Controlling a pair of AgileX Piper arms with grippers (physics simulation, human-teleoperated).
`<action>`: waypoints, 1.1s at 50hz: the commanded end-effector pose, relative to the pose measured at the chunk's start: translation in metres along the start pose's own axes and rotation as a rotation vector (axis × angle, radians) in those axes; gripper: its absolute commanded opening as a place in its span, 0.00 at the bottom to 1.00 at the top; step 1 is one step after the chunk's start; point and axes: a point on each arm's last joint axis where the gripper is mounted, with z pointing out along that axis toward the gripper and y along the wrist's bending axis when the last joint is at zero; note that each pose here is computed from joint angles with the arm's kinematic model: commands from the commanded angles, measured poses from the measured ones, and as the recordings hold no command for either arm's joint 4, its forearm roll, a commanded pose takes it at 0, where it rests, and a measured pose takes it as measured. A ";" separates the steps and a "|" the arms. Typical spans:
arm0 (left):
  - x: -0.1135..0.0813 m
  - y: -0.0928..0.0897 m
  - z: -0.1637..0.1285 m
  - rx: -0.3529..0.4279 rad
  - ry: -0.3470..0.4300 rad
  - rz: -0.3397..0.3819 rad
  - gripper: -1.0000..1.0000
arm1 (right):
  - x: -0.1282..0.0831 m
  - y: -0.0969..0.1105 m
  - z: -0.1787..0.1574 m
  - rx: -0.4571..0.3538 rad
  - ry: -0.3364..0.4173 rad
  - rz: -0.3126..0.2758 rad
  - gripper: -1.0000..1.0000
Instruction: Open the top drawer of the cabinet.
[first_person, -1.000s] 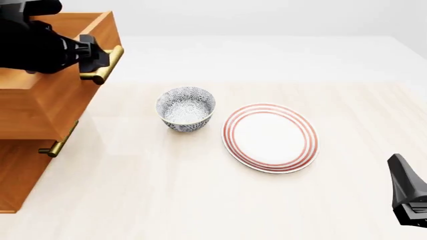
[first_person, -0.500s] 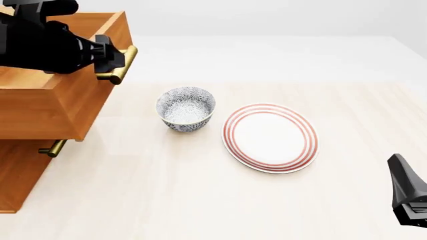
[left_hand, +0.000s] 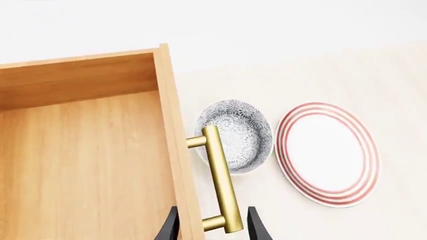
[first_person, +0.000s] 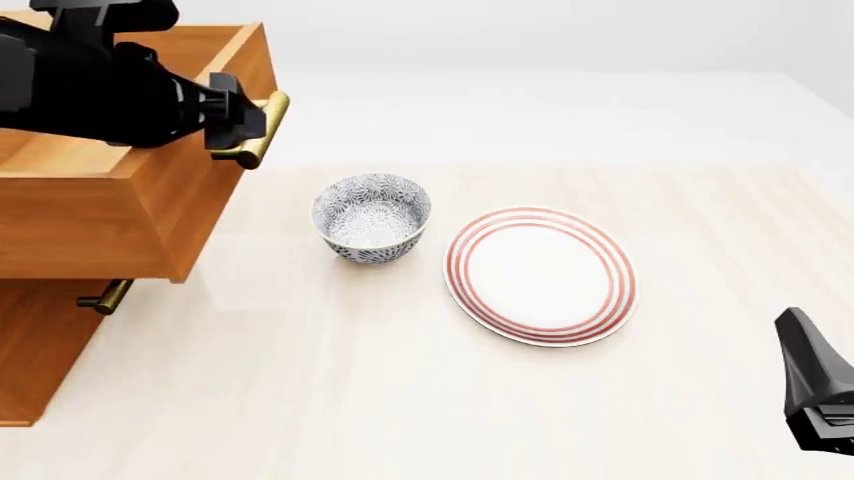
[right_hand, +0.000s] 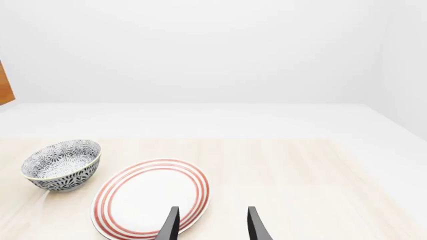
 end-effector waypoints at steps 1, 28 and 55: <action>0.017 -0.015 0.018 0.056 0.092 0.041 1.00 | 0.000 0.000 0.000 0.000 0.000 0.000 1.00; 0.004 -0.014 -0.006 0.055 0.069 0.060 1.00 | 0.000 0.000 0.000 0.000 0.000 0.000 1.00; -0.003 -0.009 -0.031 0.044 0.048 0.088 1.00 | 0.000 0.000 0.000 0.000 0.000 0.000 1.00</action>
